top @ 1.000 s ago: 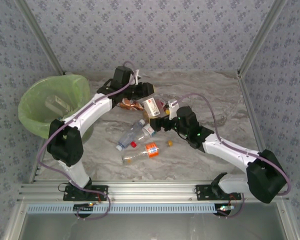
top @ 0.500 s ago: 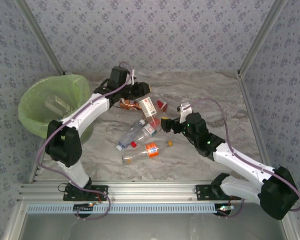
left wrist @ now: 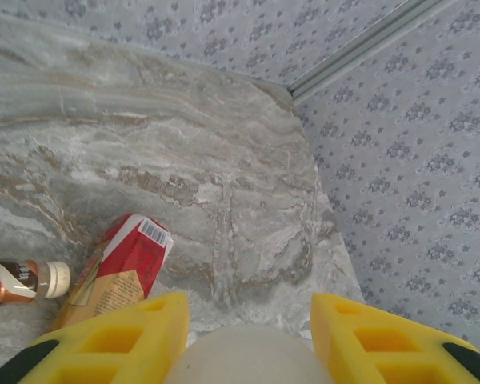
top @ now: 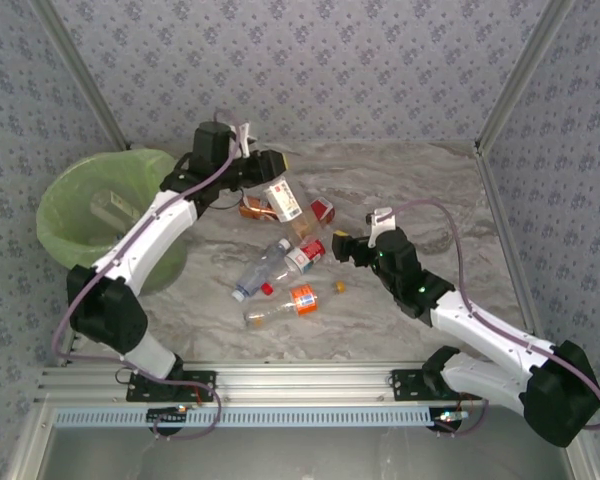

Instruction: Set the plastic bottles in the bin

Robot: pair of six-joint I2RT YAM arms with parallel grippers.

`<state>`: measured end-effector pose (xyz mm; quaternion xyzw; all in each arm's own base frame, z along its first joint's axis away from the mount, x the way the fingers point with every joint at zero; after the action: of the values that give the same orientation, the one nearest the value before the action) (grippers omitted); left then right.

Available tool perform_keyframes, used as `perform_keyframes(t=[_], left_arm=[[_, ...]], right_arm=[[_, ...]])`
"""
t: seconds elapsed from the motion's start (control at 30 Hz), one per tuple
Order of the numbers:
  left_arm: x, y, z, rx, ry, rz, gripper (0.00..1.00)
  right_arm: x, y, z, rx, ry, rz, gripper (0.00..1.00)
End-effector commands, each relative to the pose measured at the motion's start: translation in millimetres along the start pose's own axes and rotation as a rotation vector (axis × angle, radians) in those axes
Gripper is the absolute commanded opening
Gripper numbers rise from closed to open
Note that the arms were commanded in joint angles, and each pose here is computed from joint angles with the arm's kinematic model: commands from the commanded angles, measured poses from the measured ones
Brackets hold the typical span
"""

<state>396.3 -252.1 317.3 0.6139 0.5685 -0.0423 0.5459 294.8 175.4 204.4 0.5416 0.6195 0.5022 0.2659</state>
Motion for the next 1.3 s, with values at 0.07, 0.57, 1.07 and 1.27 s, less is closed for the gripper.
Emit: perform_keyframes(t=[0.07,0.57,1.07,1.27], left_arm=[[-16,21,-41,-0.098,0.013,0.084,0.00],[-25,78,-141,-0.391,0.070,0.131,0.00],[-32,122,-248,-0.786,0.267,0.236,0.00],[-14,131,-287,-0.925,0.497,0.267,0.00]], right_arm=[[-8,12,-4,-0.053,-0.040,0.038,0.99],[-12,20,-1,-0.107,-0.056,0.070,0.99],[-9,19,9,-0.087,-0.052,0.087,0.98],[-4,19,14,-0.077,-0.031,0.079,0.98]])
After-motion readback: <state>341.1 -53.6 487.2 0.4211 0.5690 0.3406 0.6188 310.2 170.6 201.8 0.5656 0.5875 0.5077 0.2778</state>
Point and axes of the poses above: each hand's point on the last joint's axis, 136 mm out from that joint toward the fingers, its own z axis out along the fingers, its own x axis along the line the jaws close on, y = z × x, the point moved 1 cm from there along -z, back along the fingers, and after that the axes turned 1 degree about z, right-handed, at the moved point
